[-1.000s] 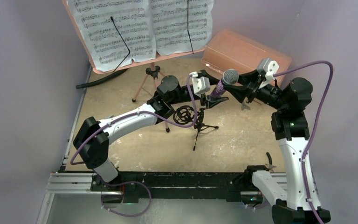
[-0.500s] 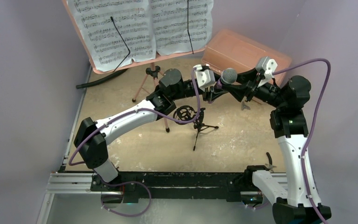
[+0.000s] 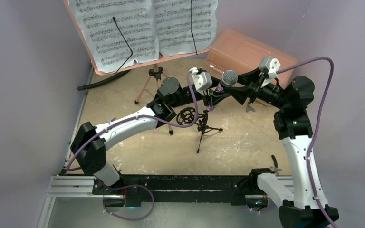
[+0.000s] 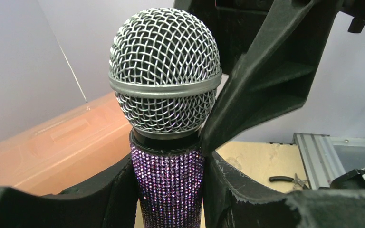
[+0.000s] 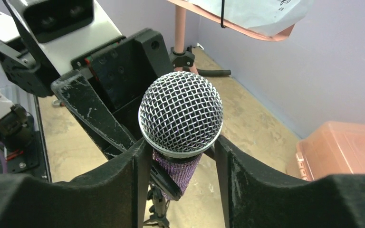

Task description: Set up the instrument practice props

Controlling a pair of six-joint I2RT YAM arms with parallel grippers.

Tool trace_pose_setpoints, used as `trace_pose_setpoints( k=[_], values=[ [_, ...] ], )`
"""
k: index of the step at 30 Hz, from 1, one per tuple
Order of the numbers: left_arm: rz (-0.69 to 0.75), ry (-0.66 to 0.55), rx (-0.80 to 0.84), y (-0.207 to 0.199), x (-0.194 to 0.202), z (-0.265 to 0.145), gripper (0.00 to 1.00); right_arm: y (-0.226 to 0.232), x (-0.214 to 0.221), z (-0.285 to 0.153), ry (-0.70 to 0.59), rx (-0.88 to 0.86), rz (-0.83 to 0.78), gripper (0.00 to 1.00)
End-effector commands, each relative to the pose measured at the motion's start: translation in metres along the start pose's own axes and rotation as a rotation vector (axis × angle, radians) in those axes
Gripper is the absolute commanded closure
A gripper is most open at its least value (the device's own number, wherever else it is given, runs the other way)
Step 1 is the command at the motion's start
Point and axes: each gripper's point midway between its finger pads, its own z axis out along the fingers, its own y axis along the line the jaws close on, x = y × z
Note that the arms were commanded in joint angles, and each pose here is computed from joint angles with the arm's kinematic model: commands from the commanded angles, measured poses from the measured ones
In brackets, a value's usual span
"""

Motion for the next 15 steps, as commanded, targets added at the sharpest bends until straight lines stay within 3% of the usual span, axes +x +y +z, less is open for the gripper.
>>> trace_pose_setpoints(
  k=[1, 7, 15],
  values=[
    [-0.055, -0.136, -0.055, 0.003, -0.042, -0.013, 1.00, -0.007, -0.035, -0.003, -0.084, 0.057, -0.116, 0.42],
    [-0.080, -0.186, -0.100, 0.009, -0.049, -0.027, 1.00, -0.006, -0.030, -0.004, -0.086, 0.056, -0.102, 0.25],
    [-0.152, -0.363, -0.244, 0.022, -0.078, -0.068, 1.00, -0.007, -0.023, -0.003, -0.086, 0.059, -0.073, 0.10]
  ],
)
